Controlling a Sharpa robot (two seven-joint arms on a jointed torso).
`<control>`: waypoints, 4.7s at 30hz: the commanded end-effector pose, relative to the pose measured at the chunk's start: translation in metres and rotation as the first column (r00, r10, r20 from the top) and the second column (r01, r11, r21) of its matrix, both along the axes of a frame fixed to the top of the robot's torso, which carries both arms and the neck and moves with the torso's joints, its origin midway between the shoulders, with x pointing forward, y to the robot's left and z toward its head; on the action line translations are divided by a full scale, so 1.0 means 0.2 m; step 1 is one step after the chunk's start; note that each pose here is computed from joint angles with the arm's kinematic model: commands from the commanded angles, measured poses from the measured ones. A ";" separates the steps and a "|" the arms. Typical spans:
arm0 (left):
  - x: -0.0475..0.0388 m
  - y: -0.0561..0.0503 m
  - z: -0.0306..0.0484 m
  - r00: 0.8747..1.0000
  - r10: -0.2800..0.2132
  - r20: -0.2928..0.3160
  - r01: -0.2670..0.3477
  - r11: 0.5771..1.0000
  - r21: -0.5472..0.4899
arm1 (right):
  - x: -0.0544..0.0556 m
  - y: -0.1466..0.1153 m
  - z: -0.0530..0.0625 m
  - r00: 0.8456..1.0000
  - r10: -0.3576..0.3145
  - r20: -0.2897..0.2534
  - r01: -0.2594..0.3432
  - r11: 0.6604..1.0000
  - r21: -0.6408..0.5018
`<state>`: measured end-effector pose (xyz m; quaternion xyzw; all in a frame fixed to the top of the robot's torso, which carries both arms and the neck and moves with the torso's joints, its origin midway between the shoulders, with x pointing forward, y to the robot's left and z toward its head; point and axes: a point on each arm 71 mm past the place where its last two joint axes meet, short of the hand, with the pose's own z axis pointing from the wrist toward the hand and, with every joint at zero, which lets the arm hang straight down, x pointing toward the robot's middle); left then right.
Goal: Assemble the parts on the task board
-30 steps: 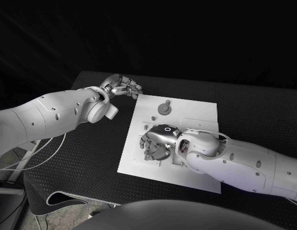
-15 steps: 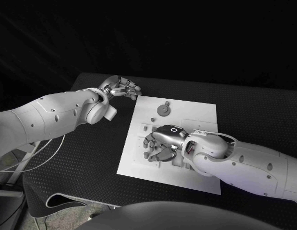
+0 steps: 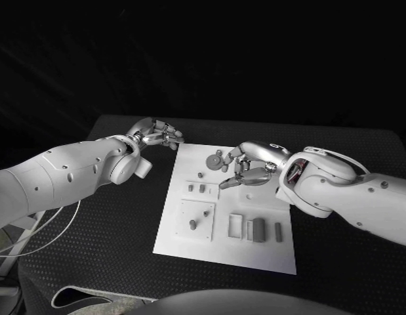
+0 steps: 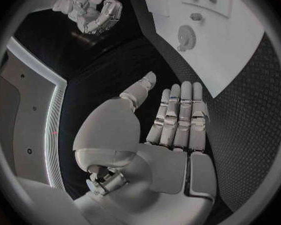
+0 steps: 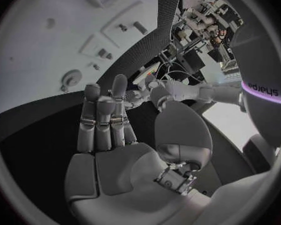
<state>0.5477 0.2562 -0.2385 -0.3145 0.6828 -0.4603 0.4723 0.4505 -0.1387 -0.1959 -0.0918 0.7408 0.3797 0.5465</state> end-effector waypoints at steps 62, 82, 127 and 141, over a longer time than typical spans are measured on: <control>-0.055 0.04 -0.058 0.999 -0.020 -0.025 0.019 0.999 -0.041 | -0.20 -0.28 -0.50 0.816 -0.363 -0.450 0.109 0.861 -0.497; -0.055 0.04 -0.063 0.999 -0.031 -0.041 0.029 0.999 -0.042 | -0.24 -0.25 -0.49 0.744 -0.339 -0.576 0.172 0.930 -0.325; -0.052 0.03 -0.066 0.998 -0.033 -0.047 0.032 0.999 -0.041 | -0.11 -0.06 -0.38 0.723 -0.324 -0.610 0.164 0.938 -0.304; -0.054 0.02 -0.066 0.998 -0.039 -0.050 0.037 0.998 -0.043 | -0.13 -0.07 -0.42 0.743 -0.338 -0.578 0.156 0.927 -0.342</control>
